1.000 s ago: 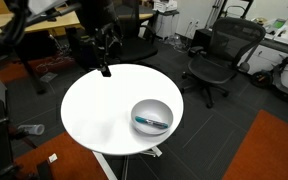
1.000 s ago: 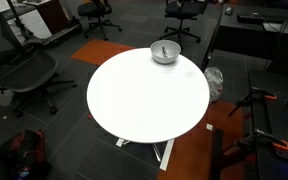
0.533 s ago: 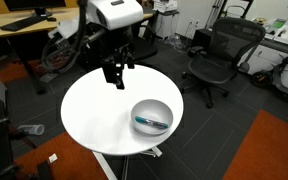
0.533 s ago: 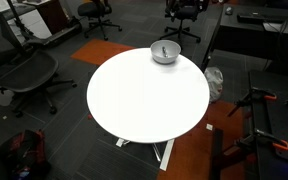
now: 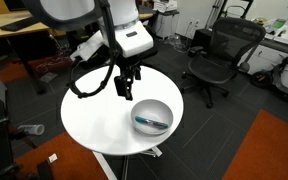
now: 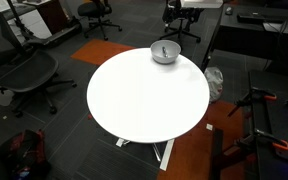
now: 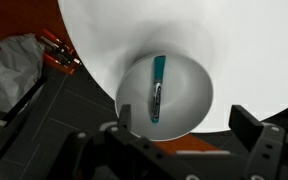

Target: Pick the marker from the bowl and put it on the table

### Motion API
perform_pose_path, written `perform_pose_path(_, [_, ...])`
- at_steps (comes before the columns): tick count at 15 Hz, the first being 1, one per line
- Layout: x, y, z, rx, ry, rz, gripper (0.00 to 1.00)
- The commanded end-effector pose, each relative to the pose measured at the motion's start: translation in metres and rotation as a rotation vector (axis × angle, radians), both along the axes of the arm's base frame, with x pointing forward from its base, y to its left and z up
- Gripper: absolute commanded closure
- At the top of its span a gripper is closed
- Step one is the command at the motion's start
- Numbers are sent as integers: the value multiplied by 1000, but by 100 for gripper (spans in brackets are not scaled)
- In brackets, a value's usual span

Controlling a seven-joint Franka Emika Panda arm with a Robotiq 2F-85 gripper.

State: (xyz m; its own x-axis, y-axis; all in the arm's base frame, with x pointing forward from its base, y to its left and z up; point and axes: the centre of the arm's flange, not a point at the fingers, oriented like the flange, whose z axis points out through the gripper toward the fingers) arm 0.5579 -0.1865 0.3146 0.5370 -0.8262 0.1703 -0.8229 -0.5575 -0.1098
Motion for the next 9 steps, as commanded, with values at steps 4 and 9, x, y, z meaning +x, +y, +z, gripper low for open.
perform_pose_path(4, [4,-12,-16,12,14,-11,0])
perform_pose_path(9, [12,-14,-18,6,-6,-36,0])
